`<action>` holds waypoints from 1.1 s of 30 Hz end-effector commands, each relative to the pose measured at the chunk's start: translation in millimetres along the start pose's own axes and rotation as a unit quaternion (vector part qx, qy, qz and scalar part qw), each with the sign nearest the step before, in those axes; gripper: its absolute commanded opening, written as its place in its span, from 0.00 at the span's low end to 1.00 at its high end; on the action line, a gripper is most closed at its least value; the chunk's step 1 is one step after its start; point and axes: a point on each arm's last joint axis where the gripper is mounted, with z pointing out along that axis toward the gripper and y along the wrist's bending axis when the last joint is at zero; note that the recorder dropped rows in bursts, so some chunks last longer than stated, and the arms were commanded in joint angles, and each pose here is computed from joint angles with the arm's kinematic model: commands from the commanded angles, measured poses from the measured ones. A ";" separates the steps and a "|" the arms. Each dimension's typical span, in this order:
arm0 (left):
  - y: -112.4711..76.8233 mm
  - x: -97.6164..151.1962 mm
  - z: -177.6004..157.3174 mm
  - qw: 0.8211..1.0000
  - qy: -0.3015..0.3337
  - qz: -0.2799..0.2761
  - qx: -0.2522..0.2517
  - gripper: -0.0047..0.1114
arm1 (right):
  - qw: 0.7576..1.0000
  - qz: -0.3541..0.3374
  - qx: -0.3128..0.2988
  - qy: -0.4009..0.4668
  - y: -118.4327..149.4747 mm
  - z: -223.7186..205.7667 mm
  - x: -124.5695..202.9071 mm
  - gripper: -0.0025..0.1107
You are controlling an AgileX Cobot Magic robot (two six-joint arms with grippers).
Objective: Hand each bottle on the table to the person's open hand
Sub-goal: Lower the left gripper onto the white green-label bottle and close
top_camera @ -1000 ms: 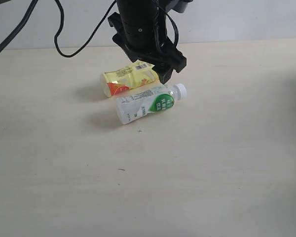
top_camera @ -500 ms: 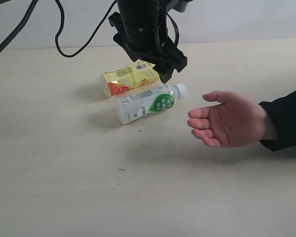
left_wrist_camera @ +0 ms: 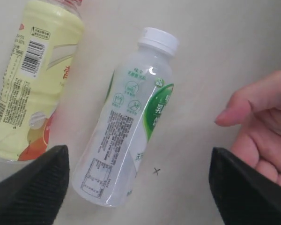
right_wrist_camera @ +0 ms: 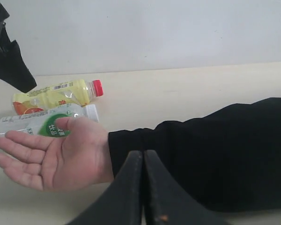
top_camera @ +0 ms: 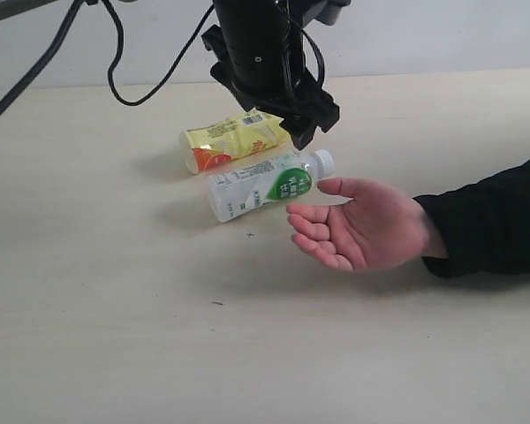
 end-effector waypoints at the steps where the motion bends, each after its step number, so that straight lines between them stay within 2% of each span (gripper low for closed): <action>1: -5.3 0.9 25.6 1.000 0.017 0.024 0.004 0.71 | 1.000 -0.004 -0.003 -0.003 0.2 0.2 0.8 0.02; 7: -5.5 3.9 58.8 0.997 0.039 0.062 -0.008 0.71 | 1.000 -0.004 -0.003 -0.003 0.2 0.2 0.8 0.02; 12: -8.7 5.2 62.1 0.991 0.044 0.122 0.011 0.71 | 1.000 -0.004 -0.003 -0.003 0.2 0.2 0.8 0.02; 17: -3.1 6.2 62.7 0.986 0.043 0.160 0.024 0.71 | 1.000 -0.004 -0.003 -0.003 0.2 0.2 0.8 0.02; 21: 5.3 7.5 63.4 0.985 0.034 0.158 0.058 0.71 | 1.000 -0.004 -0.003 -0.003 0.2 0.2 0.8 0.02; 26: 17.6 8.9 64.3 0.987 0.032 0.146 0.057 0.71 | 1.000 -0.004 -0.003 -0.003 0.2 0.2 0.8 0.02; 33: 19.5 6.8 64.6 0.987 0.018 0.147 0.058 0.71 | 1.000 -0.004 -0.003 -0.003 0.2 0.2 0.8 0.02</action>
